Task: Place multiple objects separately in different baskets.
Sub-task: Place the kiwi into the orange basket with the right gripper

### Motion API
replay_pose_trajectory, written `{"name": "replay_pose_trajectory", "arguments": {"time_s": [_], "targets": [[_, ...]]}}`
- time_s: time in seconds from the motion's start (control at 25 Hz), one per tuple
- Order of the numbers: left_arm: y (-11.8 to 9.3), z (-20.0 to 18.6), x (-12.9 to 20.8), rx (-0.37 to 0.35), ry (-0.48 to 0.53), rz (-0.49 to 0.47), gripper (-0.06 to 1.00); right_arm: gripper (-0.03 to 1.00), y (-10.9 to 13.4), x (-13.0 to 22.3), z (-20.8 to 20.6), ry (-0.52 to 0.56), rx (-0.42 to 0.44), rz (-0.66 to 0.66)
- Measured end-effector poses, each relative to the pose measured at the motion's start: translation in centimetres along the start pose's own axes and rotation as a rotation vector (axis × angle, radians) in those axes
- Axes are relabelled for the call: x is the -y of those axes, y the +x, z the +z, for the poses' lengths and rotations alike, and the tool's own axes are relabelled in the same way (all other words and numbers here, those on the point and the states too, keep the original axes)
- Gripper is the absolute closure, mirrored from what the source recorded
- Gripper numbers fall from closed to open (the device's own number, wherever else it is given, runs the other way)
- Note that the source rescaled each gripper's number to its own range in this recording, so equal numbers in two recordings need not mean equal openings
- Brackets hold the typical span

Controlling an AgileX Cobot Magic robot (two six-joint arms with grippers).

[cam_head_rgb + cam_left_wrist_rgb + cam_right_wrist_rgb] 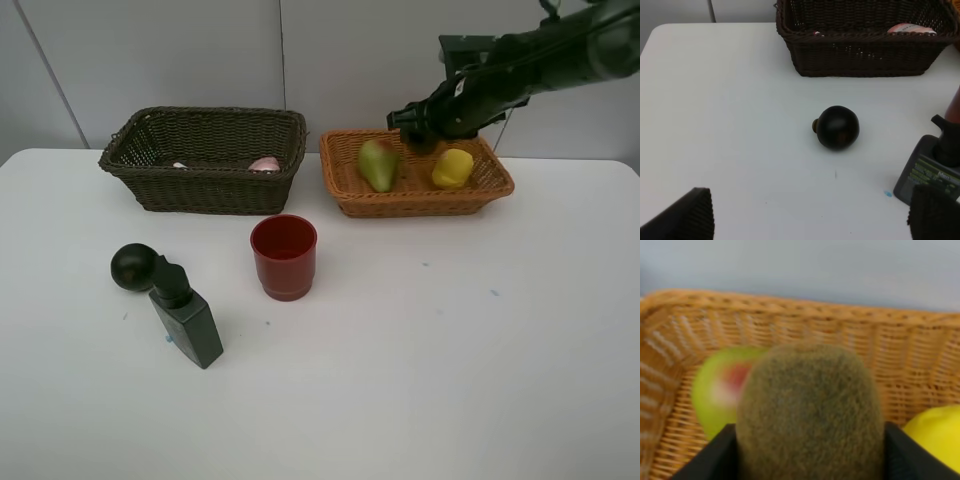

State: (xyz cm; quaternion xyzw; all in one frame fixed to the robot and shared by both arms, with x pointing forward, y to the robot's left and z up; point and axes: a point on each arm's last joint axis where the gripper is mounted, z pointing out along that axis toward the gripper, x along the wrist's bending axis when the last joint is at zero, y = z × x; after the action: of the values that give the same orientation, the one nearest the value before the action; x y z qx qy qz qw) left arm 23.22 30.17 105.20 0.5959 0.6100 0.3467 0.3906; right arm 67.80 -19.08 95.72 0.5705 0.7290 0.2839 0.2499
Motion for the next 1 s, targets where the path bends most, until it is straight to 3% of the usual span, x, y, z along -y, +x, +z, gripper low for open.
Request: {"name": "replay_pose_trajectory", "arguments": {"time_s": [1.0], "targets": [[0.0, 0.0, 0.0, 0.0, 0.0, 0.0, -0.06, 0.46, -0.67, 1.03, 0.93, 0.075, 0.015, 0.022]]}}
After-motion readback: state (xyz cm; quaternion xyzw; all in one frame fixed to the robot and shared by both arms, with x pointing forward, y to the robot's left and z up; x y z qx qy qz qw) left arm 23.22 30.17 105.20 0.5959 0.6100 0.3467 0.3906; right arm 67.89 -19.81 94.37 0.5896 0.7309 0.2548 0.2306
